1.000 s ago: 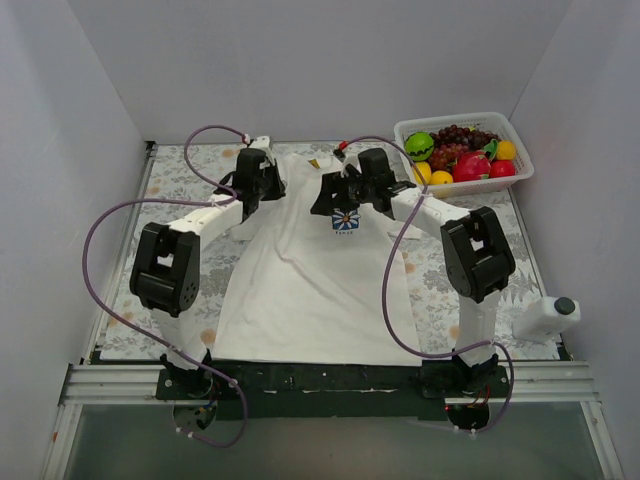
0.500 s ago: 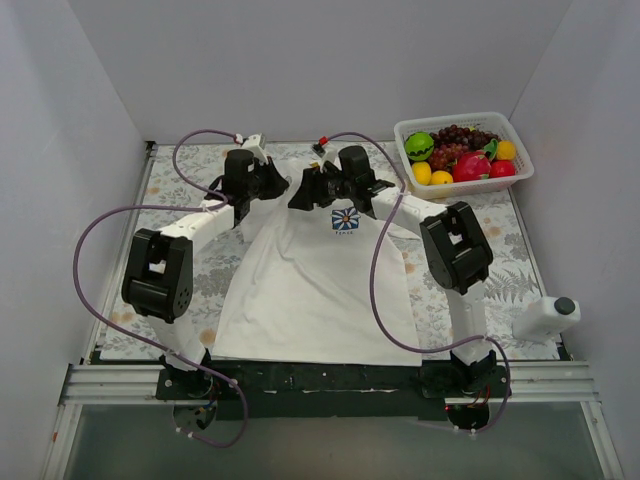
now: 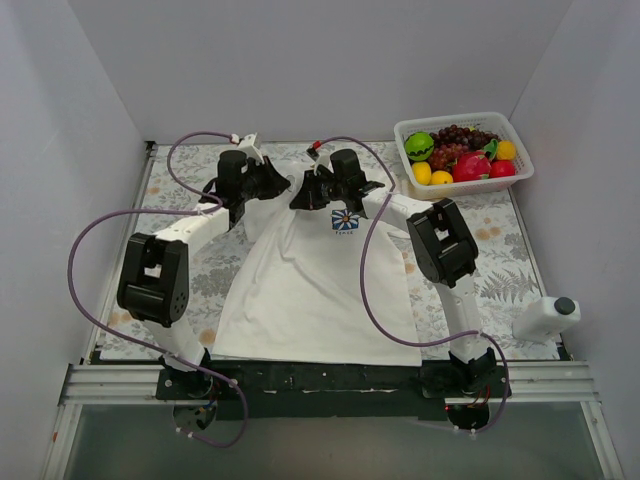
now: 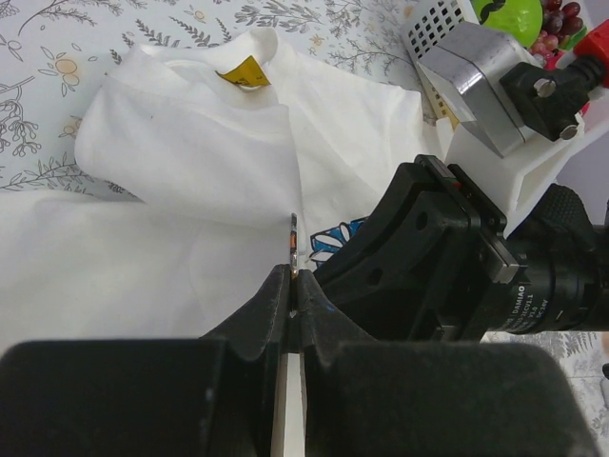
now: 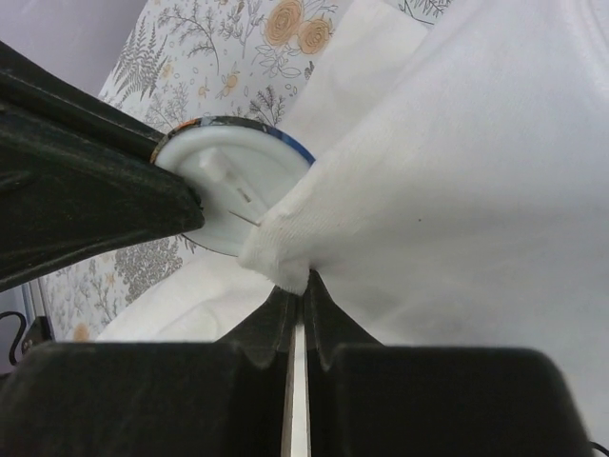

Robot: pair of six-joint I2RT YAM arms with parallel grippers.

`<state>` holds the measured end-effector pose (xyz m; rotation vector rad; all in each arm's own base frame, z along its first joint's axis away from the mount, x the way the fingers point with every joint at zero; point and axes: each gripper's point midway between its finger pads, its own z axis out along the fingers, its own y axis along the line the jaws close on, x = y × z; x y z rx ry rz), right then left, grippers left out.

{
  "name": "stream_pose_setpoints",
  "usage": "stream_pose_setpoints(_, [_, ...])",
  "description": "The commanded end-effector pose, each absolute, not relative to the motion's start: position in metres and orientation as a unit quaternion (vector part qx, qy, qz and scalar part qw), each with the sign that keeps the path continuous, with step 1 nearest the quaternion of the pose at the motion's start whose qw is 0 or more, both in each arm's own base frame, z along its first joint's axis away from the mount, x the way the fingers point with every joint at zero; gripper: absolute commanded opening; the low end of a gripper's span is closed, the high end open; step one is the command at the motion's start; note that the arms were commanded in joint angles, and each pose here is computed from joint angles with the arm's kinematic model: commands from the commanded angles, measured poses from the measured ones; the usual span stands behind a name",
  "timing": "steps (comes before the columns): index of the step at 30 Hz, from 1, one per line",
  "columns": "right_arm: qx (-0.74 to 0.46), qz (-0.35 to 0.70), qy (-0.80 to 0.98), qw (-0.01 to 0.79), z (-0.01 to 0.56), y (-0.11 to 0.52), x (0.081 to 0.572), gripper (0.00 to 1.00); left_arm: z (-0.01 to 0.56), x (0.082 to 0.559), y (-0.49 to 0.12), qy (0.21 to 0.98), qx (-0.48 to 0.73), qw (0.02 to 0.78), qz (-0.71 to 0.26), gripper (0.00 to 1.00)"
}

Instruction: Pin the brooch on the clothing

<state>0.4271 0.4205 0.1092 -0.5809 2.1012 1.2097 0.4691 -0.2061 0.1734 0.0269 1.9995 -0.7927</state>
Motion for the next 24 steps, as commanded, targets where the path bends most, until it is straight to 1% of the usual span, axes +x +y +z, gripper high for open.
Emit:
stream_pose_setpoints(1, [-0.232,0.463,0.785,0.34,0.127,0.425,0.43,0.04,0.225,0.463,-0.208,0.776,0.029,0.518,-0.359,0.0])
stream_pose_setpoints(7, [-0.243,0.459,0.788,0.33,0.119,0.422,0.423,0.03,0.233,0.458,-0.207,0.762,0.033,0.521,-0.383,0.0])
stream_pose_setpoints(11, [-0.254,0.452,0.785,0.338,0.125,0.418,0.42,0.03,0.238,0.454,-0.202,0.751,0.039,0.526,-0.398,0.0])
stream_pose_setpoints(14, [-0.27,0.453,0.775,0.347,0.137,0.416,0.416,0.07,0.237,0.453,-0.199,0.753,0.04,0.519,-0.403,0.0])
stream_pose_setpoints(17, [-0.29,0.449,0.758,0.374,0.16,0.409,0.41,0.27,0.229,0.453,-0.194,0.764,0.048,0.511,-0.391,0.0])
stream_pose_setpoints(18, [-0.294,0.446,0.753,0.385,0.168,0.406,0.409,0.4,0.229,0.454,-0.193,0.765,0.051,0.51,-0.389,0.0])
stream_pose_setpoints(20, [-0.306,0.431,0.735,0.425,0.192,0.393,0.405,0.56,0.224,0.451,-0.192,0.77,0.066,0.507,-0.382,0.0])
stream_pose_setpoints(21, [-0.311,0.425,0.729,0.437,0.197,0.388,0.402,0.69,0.225,0.449,-0.192,0.77,0.074,0.506,-0.381,0.0])
stream_pose_setpoints(22, [-0.315,0.422,0.715,0.46,0.21,0.383,0.403,0.75,0.222,0.449,-0.191,0.771,0.089,0.508,-0.373,0.0])
stream_pose_setpoints(23, [-0.326,0.419,0.691,0.49,0.235,0.374,0.4,0.79,0.219,0.445,-0.192,0.775,0.098,0.501,-0.372,0.0])
stream_pose_setpoints(24, [-0.332,0.419,0.689,0.49,0.229,0.367,0.394,0.85,0.218,0.443,-0.192,0.775,0.109,0.498,-0.372,0.0])
